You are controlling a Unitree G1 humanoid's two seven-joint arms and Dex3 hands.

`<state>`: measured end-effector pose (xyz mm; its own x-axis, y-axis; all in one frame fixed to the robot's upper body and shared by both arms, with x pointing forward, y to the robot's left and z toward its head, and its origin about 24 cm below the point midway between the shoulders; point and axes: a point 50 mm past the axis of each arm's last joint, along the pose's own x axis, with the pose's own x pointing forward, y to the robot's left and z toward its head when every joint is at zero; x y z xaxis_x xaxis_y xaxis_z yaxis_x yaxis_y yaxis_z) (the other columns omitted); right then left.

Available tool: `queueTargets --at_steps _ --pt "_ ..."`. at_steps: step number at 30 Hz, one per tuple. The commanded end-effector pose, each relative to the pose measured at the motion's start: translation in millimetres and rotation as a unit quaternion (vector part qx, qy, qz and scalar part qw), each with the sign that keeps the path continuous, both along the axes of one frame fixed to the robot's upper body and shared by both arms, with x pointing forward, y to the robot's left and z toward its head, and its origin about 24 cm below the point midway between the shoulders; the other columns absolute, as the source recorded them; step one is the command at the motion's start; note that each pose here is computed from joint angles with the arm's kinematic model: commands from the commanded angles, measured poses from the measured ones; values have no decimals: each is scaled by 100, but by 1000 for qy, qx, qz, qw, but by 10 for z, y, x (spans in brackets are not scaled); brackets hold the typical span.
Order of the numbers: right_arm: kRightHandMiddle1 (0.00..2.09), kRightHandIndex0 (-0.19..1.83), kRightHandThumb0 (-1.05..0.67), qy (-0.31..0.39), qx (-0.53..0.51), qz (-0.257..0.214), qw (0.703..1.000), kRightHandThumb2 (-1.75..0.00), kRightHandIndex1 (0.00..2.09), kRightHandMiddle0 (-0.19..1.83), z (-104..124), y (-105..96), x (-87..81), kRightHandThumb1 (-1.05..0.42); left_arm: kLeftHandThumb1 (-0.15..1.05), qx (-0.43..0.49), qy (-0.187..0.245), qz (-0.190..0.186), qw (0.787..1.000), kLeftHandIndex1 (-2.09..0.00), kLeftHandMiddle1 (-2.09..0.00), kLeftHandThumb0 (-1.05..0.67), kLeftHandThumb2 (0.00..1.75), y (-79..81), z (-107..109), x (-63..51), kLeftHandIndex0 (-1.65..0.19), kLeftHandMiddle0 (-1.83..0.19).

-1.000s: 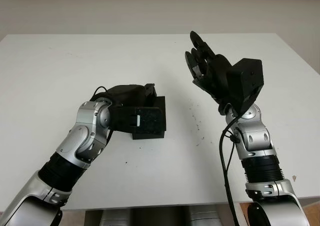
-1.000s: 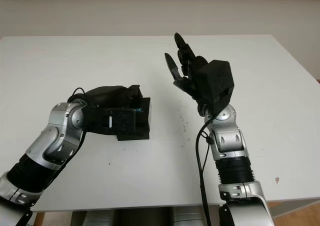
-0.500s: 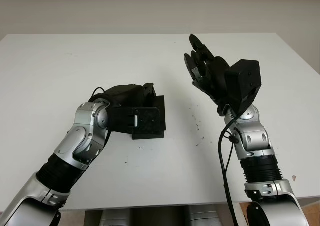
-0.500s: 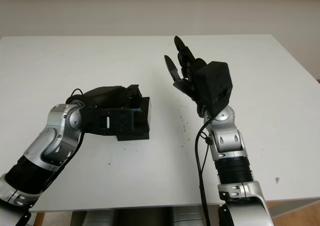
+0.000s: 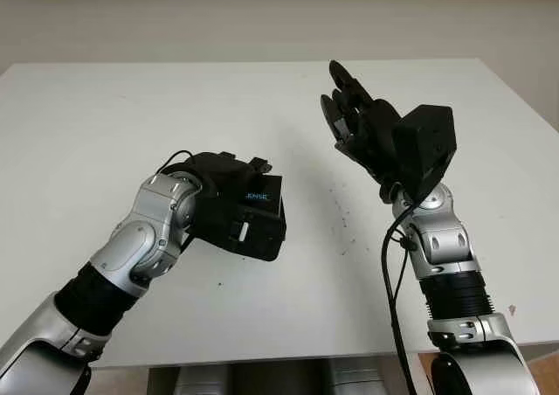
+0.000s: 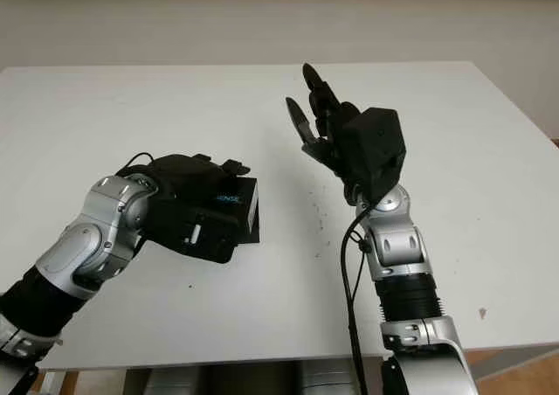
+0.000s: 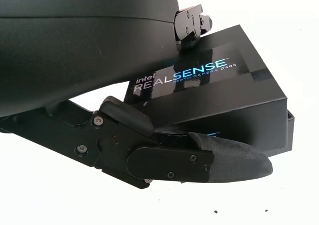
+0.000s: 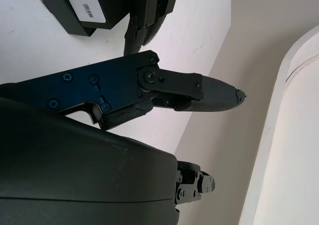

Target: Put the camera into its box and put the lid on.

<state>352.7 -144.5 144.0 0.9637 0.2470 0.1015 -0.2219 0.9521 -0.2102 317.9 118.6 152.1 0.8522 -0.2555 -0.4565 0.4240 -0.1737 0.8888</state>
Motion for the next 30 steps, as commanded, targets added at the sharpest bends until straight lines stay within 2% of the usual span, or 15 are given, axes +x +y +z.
queueTargets --at_steps 1,11,20,25,30 --pt "7 -4 -68 -12 1 0 1000 -53 6 -1 75 12 20 -105 105 5 25 4 1000 0 0 -78 54 48 -126 -34 19 19" --pt "7 -5 -68 -6 4 -1 1000 -53 6 -1 55 9 33 -105 105 -33 36 24 999 0 0 -76 52 63 -173 -29 19 19" --pt "7 -5 -68 -9 2 0 1000 -53 6 -1 51 19 32 -105 105 -117 2 55 992 0 0 -67 48 14 -184 -3 19 19" --pt "8 -3 -70 -14 11 1 1000 -52 7 0 49 46 34 -105 105 -153 1 72 986 0 0 -64 48 -20 -206 -16 19 19" --pt "7 -4 -67 -13 13 1 1000 -53 6 -2 40 57 30 -105 105 -159 4 73 985 0 0 -60 45 -45 -240 -43 19 19"
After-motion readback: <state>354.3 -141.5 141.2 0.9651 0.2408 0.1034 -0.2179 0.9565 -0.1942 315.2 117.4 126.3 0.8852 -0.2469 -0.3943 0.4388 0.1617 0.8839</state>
